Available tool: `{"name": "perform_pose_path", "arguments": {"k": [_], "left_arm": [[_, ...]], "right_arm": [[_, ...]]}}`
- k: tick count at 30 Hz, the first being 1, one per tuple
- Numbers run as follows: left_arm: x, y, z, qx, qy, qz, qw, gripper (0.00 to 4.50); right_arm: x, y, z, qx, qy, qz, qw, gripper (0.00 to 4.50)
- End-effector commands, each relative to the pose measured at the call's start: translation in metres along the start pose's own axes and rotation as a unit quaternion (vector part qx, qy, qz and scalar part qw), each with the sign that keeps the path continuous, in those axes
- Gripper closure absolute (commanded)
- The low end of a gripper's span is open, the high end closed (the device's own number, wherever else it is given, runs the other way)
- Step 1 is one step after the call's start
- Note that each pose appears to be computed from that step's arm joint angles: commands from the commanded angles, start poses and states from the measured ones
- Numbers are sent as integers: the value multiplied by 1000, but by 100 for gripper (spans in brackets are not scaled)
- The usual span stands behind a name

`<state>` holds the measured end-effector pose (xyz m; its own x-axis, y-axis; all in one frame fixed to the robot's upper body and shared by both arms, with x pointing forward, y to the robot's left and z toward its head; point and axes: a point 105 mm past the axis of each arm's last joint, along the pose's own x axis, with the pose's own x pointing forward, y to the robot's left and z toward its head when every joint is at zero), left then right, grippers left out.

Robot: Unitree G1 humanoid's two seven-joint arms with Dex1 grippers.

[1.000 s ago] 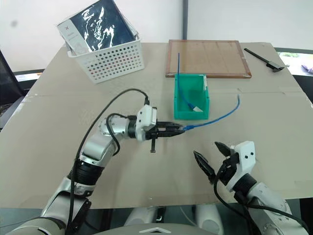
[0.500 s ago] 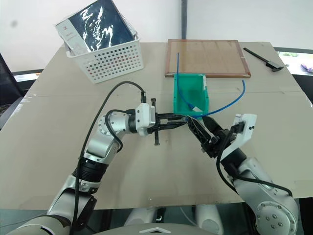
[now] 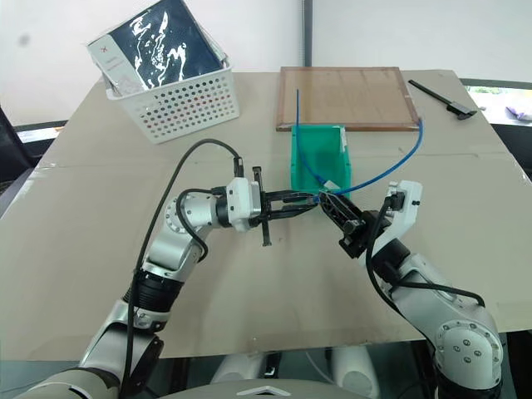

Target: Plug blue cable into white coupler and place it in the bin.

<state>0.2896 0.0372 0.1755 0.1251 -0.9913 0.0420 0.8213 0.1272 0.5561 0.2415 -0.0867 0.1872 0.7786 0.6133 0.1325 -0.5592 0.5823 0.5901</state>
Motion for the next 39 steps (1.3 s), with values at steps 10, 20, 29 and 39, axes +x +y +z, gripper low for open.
{"name": "perform_pose_path", "arguments": {"k": [10,20,29,39], "left_arm": [[-4,8,12,5,-7,17,1000,450],[-85,32,-8,-149,87,169,970,26],[-194,27,-42,-198,207,305,908,5],[-199,26,-68,-193,255,269,908,5]], "right_arm": [[-1,10,6,-2,-7,24,1000,442],[2,1,6,-3,5,32,999,450],[13,-8,4,-14,17,58,998,450],[12,-8,0,-24,18,60,998,450]]}}
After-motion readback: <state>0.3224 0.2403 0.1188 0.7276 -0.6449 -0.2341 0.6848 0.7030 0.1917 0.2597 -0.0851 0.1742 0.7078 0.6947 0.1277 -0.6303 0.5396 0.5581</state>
